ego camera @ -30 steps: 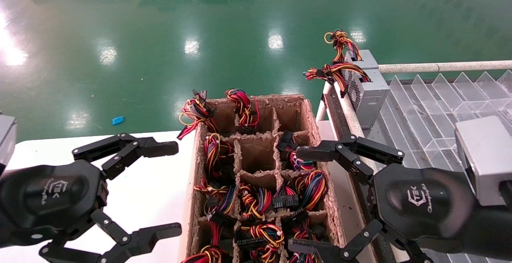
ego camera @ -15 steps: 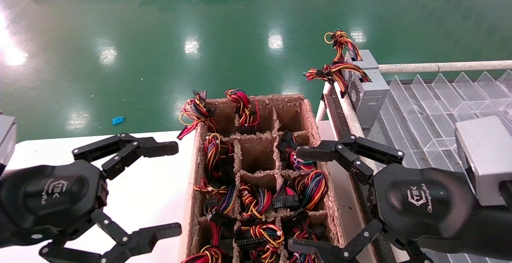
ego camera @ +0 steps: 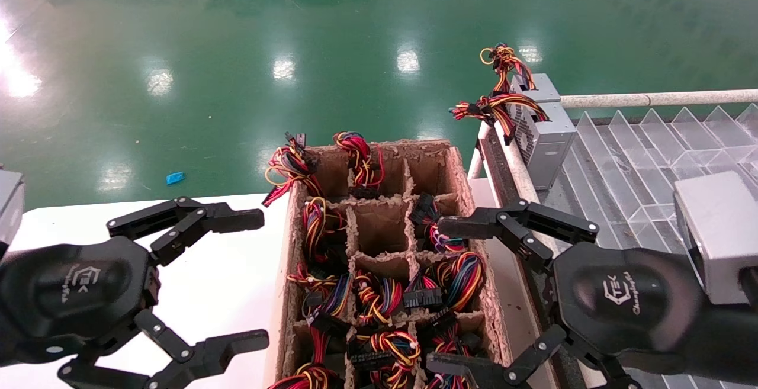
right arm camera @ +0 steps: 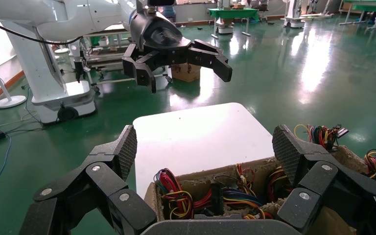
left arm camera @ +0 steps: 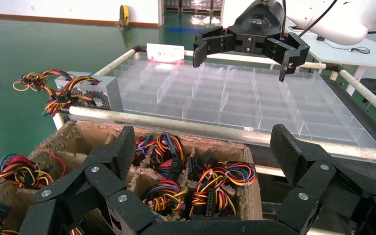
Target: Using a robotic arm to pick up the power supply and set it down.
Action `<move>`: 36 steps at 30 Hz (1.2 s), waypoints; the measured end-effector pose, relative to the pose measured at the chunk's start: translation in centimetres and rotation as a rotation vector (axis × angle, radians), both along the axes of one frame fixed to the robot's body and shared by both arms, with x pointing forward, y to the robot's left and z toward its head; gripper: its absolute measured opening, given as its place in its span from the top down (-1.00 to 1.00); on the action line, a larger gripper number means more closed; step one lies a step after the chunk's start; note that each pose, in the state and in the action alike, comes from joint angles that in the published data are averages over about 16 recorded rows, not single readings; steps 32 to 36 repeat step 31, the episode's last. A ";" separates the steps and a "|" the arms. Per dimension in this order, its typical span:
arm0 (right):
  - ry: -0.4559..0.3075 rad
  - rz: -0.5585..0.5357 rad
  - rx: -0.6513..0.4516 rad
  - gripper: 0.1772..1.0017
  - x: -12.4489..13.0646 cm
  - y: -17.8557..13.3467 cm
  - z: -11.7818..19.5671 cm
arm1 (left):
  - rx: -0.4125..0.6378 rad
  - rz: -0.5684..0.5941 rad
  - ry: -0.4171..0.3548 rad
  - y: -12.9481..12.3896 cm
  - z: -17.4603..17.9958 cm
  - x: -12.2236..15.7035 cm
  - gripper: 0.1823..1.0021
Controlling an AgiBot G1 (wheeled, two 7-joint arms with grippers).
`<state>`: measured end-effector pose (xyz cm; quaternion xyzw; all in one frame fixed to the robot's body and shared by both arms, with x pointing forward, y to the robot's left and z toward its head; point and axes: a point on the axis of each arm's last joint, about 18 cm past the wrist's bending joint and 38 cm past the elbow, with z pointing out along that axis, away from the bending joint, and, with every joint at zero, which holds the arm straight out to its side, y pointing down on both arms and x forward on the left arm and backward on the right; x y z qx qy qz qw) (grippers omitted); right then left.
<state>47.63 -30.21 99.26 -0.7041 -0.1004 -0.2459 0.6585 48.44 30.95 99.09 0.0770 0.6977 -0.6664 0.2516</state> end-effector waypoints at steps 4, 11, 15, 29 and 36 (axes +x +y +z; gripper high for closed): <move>0.000 0.000 0.000 -1.00 0.0 0.0 0.0 | 0.000 0.000 0.000 0.0 0.0 0.0 -1.00; 0.000 0.000 0.000 -1.00 0.0 0.0 0.0 | 0.000 0.000 0.000 0.0 0.0 0.0 -1.00; 0.000 0.000 0.000 -1.00 0.0 0.0 0.0 | 0.000 0.000 0.000 0.0 0.0 0.0 -1.00; 0.000 0.000 0.000 -1.00 0.0 0.0 0.0 | 0.000 0.000 0.000 0.0 0.0 0.0 -1.00; 0.000 0.000 0.000 -1.00 0.0 0.0 0.0 | 0.000 0.000 0.000 0.0 0.0 0.0 -1.00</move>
